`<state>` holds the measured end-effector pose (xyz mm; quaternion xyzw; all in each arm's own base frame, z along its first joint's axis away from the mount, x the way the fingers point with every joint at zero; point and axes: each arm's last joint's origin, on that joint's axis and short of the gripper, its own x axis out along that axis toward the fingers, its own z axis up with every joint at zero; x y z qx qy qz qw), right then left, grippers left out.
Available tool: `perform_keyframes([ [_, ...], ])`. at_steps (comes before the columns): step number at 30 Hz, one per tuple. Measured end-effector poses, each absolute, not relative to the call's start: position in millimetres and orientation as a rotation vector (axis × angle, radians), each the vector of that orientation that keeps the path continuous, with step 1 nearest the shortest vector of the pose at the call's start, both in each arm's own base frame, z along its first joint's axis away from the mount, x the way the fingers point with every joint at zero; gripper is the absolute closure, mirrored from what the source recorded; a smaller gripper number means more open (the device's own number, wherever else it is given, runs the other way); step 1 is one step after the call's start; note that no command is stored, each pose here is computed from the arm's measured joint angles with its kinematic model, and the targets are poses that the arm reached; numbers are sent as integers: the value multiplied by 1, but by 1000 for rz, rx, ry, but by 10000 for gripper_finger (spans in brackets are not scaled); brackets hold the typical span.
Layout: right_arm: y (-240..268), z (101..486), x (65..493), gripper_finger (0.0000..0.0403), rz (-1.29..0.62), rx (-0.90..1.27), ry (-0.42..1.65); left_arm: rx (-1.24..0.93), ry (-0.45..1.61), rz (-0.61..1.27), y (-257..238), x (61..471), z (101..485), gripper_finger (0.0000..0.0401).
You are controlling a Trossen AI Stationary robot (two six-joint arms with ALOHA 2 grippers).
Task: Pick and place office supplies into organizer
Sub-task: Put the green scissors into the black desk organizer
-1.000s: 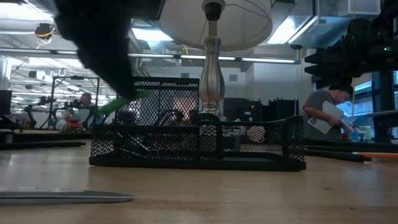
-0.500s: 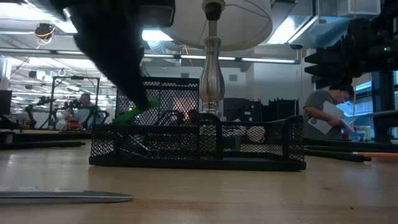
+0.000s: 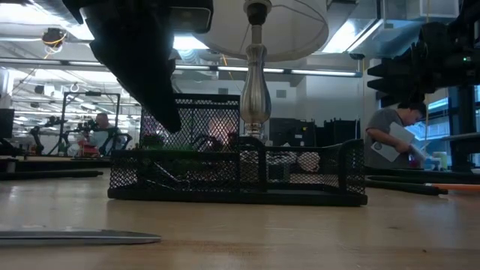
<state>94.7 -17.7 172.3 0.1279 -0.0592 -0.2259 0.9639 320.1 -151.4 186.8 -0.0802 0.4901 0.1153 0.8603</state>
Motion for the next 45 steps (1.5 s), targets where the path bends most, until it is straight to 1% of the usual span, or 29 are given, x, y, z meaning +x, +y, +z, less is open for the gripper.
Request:
perform_keyframes([
  [8,-18,172,95,210,-457,259,-119,-199,1063,196,-153,320,188,276],
  [14,-18,172,95,210,-457,259,-120,-254,1165,101,-157,319,198,276],
  [21,-18,172,95,210,-457,259,-120,-355,1261,-60,-168,318,209,276],
  [25,-18,172,95,210,-457,259,-120,-445,1254,-95,-176,319,212,276],
  [31,-18,172,95,210,-457,259,-119,-501,1156,-87,-180,326,215,276],
  [34,-18,172,95,210,-457,259,-120,-464,1161,-108,-185,322,215,276],
  [37,-18,172,95,210,-457,259,-119,-380,1138,-129,-196,316,215,276],
  [41,-18,172,95,210,-457,259,-119,-295,1097,-111,-212,305,215,276],
  [45,-18,172,95,210,-457,259,-119,-279,1104,-74,-226,291,213,276],
])
